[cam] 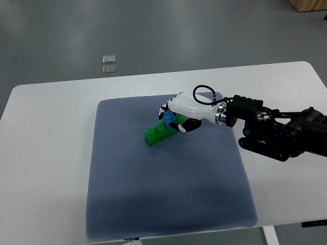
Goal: Stack blue block on green block with right hand
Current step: 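Lower the blue block onto the green block's studs and press, then open the right hand and withdraw it away from the blocks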
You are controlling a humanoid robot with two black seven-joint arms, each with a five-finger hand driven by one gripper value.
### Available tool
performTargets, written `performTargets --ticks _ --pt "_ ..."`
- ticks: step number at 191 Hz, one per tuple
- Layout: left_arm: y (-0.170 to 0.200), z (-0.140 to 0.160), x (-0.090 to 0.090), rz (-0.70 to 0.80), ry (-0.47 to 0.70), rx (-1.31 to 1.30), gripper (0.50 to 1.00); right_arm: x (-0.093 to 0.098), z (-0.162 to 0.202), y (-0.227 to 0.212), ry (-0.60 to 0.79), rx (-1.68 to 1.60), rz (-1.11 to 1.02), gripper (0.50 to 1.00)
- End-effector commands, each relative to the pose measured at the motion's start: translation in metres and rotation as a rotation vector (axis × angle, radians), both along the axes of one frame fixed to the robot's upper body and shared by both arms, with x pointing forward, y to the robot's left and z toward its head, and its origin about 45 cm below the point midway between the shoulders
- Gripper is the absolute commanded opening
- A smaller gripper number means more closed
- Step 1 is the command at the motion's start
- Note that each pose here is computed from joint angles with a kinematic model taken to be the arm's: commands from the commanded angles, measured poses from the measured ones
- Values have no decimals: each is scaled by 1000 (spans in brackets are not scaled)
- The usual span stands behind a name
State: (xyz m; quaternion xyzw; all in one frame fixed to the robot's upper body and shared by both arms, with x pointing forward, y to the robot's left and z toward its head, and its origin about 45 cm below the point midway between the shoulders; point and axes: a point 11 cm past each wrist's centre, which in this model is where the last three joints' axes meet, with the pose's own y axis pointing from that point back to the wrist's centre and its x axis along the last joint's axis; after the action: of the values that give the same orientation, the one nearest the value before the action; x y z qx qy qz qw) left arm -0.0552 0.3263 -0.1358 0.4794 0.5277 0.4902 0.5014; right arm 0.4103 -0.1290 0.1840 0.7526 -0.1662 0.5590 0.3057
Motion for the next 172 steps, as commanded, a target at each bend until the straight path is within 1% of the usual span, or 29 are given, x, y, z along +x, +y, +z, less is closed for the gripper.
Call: performTargets --ticks 1,6,19,28,33,49,60,69,100,111,120,128,129,131,132,136,153,172 --pt "0 0 0 0 0 0 1000 2 3 0 -5 8 -10 574" --pt "0 0 0 0 0 0 1000 2 3 0 -5 8 -10 584" --pt "0 0 0 0 1 0 1000 2 3 0 -4 9 -11 645" --pt "0 0 0 0 0 0 1000 2 3 -1 -4 9 -11 660" --pt "0 0 0 -1 0 0 1000 2 3 -1 -3 10 -10 682" --pt "0 0 0 0 0 0 1000 2 4 0 -1 14 -8 717" --pt "0 0 0 0 0 0 1000 2 4 0 -2 15 -8 721" --pt "0 0 0 0 0 0 1000 2 4 -1 -2 16 -10 752" --pt "0 0 0 0 1 0 1000 2 4 0 -1 16 -9 758" --pt "0 0 0 0 0 0 1000 3 5 0 -1 16 -9 789" --pt "0 0 0 0 0 0 1000 3 6 0 -2 19 -7 799" --pt "0 0 0 0 0 0 1000 3 7 -1 -2 21 -10 834" --pt "0 0 0 0 0 0 1000 3 7 0 -1 23 -10 846" --pt "0 0 0 0 0 0 1000 3 7 0 -1 23 -10 846" --pt "0 0 0 0 0 0 1000 3 8 0 -3 25 -9 858" --pt "0 0 0 0 0 0 1000 3 9 0 -2 28 -9 870" --pt "0 0 0 0 0 0 1000 3 10 1 1 31 -6 897" --pt "0 0 0 0 0 0 1000 2 12 3 6 39 -3 901"
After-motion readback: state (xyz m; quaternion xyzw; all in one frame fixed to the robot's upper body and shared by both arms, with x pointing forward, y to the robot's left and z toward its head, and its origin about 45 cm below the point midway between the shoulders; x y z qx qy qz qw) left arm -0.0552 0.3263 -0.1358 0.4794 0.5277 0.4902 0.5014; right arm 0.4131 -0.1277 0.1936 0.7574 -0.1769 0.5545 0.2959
